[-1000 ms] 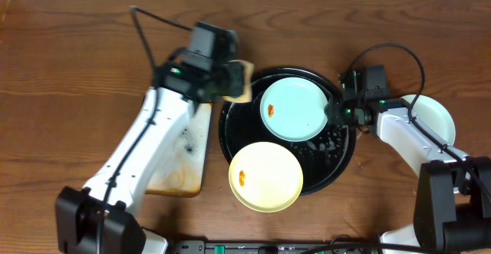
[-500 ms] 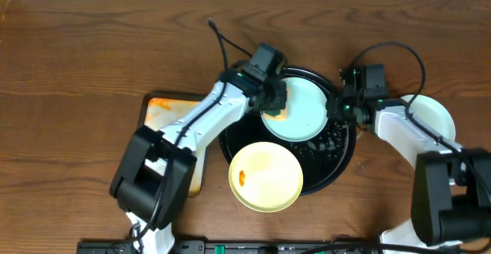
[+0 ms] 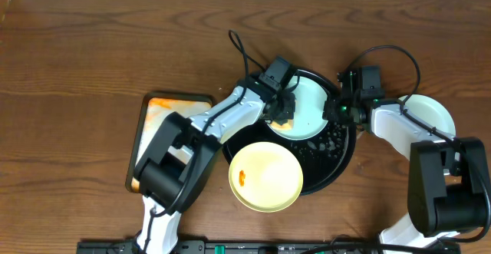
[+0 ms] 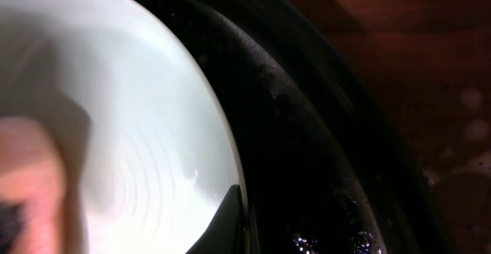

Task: Clean dirty plates on tray and stack at the side
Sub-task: 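Scrub the green plate with the sponge while the right gripper holds its rim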

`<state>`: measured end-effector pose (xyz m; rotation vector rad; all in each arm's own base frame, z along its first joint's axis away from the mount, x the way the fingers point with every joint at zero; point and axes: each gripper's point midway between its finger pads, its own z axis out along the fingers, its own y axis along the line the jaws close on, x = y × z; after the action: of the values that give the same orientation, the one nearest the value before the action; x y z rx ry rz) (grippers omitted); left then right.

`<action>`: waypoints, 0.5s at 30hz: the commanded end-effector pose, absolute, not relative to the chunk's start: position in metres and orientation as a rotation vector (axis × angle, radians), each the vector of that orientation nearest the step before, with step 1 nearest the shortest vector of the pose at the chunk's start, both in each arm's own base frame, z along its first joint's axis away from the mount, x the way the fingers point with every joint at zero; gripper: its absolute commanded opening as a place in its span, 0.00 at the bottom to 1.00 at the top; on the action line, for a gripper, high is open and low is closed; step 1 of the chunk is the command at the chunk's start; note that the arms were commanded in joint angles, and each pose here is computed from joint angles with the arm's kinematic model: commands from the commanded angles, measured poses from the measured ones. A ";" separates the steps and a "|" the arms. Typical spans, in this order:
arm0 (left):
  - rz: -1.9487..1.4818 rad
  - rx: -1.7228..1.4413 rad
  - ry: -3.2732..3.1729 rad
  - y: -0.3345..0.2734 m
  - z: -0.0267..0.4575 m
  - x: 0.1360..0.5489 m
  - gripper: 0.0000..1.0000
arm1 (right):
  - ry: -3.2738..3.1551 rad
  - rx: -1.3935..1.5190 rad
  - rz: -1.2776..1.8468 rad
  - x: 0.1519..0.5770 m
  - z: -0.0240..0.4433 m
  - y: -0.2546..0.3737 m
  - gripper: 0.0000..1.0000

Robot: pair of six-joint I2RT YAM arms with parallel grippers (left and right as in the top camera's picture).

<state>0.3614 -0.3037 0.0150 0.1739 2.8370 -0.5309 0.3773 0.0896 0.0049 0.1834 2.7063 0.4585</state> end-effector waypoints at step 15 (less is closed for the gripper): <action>0.152 0.136 2.767 -0.226 -0.002 0.390 0.07 | 2.766 0.175 0.405 0.366 -0.006 0.089 0.01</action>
<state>0.3757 -0.2687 0.0125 0.1387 2.8114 -0.1749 0.3749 0.0887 0.0038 0.1870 2.7193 0.4524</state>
